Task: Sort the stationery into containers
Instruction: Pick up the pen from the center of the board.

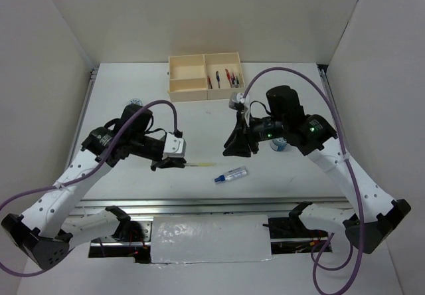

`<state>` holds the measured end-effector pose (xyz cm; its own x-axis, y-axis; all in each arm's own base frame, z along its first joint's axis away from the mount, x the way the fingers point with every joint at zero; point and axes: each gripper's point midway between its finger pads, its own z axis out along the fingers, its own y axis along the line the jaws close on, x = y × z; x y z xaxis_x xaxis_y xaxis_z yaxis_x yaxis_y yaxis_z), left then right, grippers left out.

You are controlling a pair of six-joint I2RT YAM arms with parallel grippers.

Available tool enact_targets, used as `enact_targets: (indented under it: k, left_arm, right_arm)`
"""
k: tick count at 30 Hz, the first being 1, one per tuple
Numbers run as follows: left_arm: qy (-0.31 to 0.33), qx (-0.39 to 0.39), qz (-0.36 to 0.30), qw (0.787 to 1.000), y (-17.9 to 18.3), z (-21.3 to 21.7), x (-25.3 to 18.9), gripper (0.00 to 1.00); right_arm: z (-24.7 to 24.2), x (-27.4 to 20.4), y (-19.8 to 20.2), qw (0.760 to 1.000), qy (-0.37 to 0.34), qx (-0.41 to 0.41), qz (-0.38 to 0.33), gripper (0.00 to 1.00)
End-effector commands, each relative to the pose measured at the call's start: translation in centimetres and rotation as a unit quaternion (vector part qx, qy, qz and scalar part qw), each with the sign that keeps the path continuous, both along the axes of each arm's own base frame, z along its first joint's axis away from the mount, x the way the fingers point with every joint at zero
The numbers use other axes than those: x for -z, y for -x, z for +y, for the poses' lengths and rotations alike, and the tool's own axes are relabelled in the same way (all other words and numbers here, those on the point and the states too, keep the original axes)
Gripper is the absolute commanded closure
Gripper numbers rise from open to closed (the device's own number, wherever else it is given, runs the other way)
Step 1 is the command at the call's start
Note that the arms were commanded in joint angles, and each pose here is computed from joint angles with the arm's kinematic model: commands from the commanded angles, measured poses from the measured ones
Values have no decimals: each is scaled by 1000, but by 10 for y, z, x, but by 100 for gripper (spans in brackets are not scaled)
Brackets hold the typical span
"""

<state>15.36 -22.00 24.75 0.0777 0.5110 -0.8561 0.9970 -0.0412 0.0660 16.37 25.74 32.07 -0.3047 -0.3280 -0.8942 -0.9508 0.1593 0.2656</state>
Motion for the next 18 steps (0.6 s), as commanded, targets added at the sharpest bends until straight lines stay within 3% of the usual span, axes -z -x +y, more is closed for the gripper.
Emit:
enact_targets:
  k: [1,18]
  left_arm:
    - [4,50,-40,998,4,-1,-15,100]
    - [6,53,-32,998,-4,-13,-19,100]
  right_arm:
    - [7,12,14,999,1,-24,25,61]
    - [27,27,31,996,27,-71,35,51]
